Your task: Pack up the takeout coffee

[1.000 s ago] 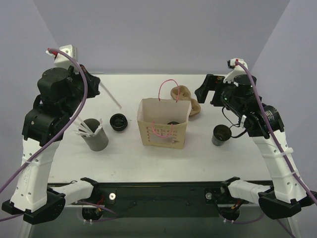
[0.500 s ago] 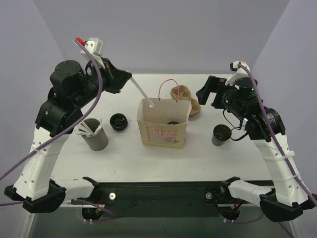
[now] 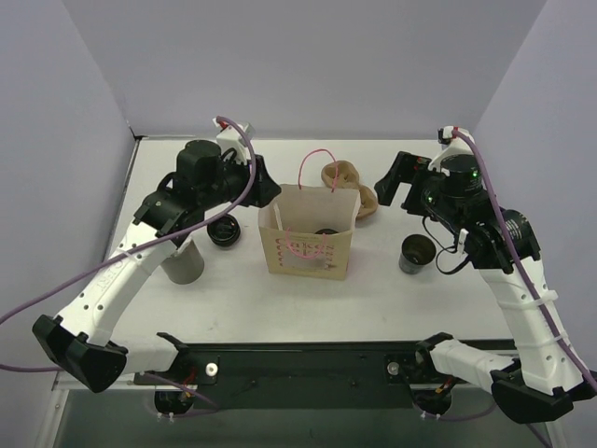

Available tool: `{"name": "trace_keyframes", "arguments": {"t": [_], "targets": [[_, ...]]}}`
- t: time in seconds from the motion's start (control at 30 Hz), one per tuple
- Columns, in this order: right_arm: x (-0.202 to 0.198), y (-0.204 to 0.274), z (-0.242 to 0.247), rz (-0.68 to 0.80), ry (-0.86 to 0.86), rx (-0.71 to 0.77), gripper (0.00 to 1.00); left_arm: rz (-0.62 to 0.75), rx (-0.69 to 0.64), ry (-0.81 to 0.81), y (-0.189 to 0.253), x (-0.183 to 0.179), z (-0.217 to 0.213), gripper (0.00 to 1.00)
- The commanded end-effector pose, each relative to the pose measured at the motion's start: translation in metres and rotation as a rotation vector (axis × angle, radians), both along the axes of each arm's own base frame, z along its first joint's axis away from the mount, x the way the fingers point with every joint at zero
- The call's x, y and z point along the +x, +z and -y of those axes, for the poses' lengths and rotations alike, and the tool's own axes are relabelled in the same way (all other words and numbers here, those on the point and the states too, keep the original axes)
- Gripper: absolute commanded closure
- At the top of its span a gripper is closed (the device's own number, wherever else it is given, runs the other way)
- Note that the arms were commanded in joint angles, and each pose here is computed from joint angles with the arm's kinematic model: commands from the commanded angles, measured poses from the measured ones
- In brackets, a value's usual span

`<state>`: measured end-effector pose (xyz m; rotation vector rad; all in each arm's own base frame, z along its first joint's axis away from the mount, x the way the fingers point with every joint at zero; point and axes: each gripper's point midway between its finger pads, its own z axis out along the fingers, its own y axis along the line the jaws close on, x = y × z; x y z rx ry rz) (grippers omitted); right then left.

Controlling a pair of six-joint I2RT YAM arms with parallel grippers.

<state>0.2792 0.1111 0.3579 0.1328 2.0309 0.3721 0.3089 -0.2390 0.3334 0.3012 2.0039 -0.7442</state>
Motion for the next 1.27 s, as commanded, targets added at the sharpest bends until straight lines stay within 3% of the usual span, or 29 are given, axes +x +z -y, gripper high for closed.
{"name": "trace_keyframes", "arguments": {"t": [0.0, 0.07, 0.33, 0.57, 0.77, 1.23], "targets": [[-0.005, 0.004, 0.007, -0.016, -0.053, 0.001, 0.00, 0.183, -0.096, 0.033, 0.078, -0.004, -0.009, 0.15], [-0.008, 0.006, 0.009, -0.014, -0.060, 0.009, 0.00, 0.190, -0.089, 0.053, 0.082, -0.007, -0.015, 0.09], [-0.025, 0.014, 0.011, 0.016, -0.040, 0.035, 0.00, 0.164, -0.029, 0.092, 0.055, -0.032, -0.042, 0.08], [-0.042, 0.008, 0.020, 0.042, -0.033, 0.027, 0.00, 0.146, -0.130, 0.108, 0.034, -0.060, -0.052, 0.07], [-0.052, 0.018, 0.021, 0.108, -0.011, 0.064, 0.00, 0.176, -0.227, 0.111, 0.045, -0.069, -0.053, 0.07], [-0.058, 0.015, 0.021, 0.128, 0.005, 0.070, 0.00, 0.209, -0.226, 0.112, 0.055, -0.070, -0.056, 0.07]]}}
